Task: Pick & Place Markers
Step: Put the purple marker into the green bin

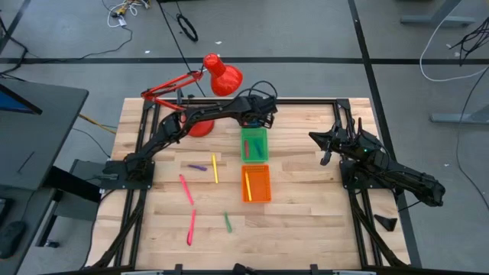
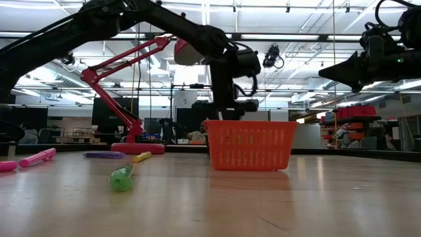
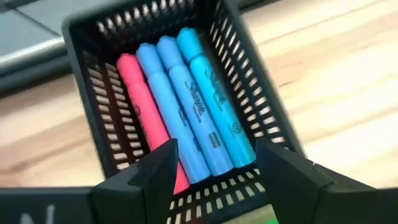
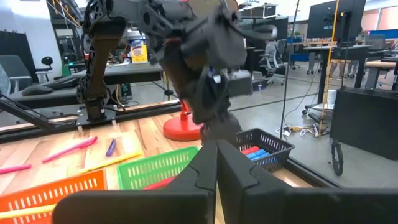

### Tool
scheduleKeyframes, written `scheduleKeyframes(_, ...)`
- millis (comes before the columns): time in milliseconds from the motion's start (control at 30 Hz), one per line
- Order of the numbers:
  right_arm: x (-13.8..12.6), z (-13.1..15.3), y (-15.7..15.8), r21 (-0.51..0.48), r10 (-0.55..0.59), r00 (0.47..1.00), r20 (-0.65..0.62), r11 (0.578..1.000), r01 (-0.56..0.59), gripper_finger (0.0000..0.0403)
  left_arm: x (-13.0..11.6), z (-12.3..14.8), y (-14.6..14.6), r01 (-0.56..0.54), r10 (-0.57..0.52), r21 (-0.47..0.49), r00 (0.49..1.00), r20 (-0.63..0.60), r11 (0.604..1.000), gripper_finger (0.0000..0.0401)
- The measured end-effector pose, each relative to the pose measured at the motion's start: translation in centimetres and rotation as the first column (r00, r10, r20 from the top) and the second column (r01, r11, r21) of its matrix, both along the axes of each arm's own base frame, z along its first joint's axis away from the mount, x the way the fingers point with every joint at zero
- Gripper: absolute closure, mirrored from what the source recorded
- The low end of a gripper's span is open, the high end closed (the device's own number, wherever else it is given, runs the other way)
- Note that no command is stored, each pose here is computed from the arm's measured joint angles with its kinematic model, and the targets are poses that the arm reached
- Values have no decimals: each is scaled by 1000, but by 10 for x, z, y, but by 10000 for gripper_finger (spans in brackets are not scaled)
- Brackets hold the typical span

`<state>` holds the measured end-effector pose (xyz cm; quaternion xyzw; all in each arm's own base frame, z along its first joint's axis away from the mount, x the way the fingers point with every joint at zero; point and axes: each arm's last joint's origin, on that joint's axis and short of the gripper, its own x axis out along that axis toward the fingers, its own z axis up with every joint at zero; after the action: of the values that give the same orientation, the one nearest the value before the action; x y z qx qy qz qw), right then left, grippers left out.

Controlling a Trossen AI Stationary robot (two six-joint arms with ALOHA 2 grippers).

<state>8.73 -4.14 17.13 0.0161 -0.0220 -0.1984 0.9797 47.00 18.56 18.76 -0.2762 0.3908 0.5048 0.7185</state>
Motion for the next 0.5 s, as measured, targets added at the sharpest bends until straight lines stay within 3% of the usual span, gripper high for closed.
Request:
scheduleKeyframes(300,0,0,0,0,0,1000,0,1000,0,392,-8,39,0,223,-223,0,975,8,975,178)
scheduleKeyframes(500,0,0,0,0,0,1000,0,1000,0,392,-10,56,-11,432,-428,-81,902,65,898,179)
